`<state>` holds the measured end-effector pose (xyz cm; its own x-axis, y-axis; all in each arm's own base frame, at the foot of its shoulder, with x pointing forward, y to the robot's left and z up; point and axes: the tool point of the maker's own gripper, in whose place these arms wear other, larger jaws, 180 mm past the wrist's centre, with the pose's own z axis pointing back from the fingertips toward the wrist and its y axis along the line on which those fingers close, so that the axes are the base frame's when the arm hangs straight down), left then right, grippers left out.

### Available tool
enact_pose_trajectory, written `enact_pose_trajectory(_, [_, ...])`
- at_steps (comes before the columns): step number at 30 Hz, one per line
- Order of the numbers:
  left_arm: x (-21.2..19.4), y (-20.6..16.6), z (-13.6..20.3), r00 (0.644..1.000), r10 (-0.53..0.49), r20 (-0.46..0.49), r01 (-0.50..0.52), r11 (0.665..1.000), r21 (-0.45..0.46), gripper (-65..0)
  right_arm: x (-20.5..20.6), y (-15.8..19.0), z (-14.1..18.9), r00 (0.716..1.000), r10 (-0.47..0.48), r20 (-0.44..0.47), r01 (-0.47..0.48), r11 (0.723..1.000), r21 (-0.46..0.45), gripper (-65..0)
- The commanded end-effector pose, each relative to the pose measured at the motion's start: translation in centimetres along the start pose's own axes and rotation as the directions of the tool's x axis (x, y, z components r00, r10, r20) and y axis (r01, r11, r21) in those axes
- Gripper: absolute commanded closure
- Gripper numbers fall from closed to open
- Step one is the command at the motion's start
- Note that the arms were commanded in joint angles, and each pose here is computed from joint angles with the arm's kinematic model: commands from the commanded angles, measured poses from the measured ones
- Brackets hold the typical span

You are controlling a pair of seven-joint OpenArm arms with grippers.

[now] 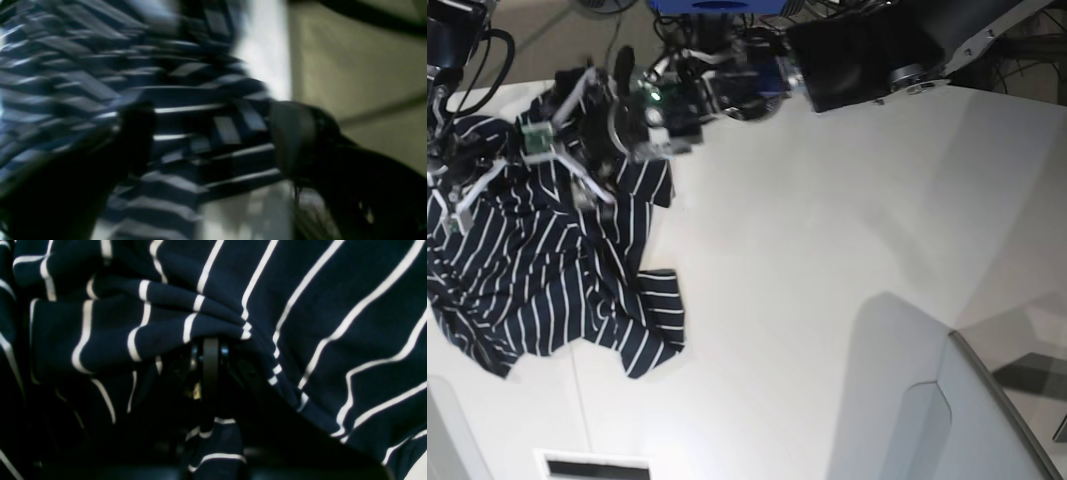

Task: Layout the t-shirt on the table in an organized manner, then fold the t-shirt properly
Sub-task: 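Release the fabric with the left gripper and regrasp another shirt edge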

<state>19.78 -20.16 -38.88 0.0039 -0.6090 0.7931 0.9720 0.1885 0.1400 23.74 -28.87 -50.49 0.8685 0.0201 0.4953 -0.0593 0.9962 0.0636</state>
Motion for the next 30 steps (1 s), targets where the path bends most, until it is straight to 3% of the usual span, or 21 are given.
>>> enact_pose_trajectory(1, [2.0,1.8,0.9,0.997,0.032,0.073,-0.036,0.998,0.048,-54.6,-2.9,-0.4,0.0,0.991,0.025,-0.128,-0.028,0.999,-0.022,-0.6])
enact_pose_trajectory(6, [-0.9,7.8,3.3,0.976,0.199,0.085,-0.213,0.956,0.203,-54.3,-3.1,-0.4,0.0,0.991,0.025,-0.131,-0.028,0.999,-0.022,-0.6])
enact_pose_trajectory(11, [-4.4,10.3,3.9,0.954,0.297,0.050,-0.299,0.913,0.277,-45.7,-3.1,-0.4,0.0,0.991,0.025,-0.131,-0.028,0.999,-0.022,-0.6])
enact_pose_trajectory(14, [-5.5,10.9,4.4,0.959,0.284,0.024,-0.278,0.916,0.291,-40.6,-3.1,-0.4,0.0,0.991,0.025,-0.131,-0.028,0.999,-0.022,-0.6])
enact_pose_trajectory(18, [-6.5,12.3,5.1,0.972,0.232,-0.027,-0.213,0.929,0.304,-40.2,-3.2,-0.4,0.0,0.991,0.024,-0.134,-0.028,0.999,-0.022,-0.6])
enact_pose_trajectory(22, [-7.5,11.6,4.9,0.979,0.117,-0.167,-0.080,0.974,0.210,-40.3,-3.2,-0.4,0.0,0.991,0.024,-0.134,-0.028,0.999,-0.022,-0.6])
enact_pose_trajectory(27, [-7.6,12.4,5.4,0.969,0.081,-0.232,-0.033,0.978,0.204,-40.3,-3.6,-0.3,0.1,0.987,0.023,-0.160,-0.027,0.999,-0.020,-0.6])
enact_pose_trajectory(30, [-7.5,11.5,5.3,0.969,0.010,-0.247,0.020,0.993,0.116,-40.3,-3.5,-0.3,0.1,0.987,0.023,-0.161,-0.027,0.999,-0.020,-0.6])
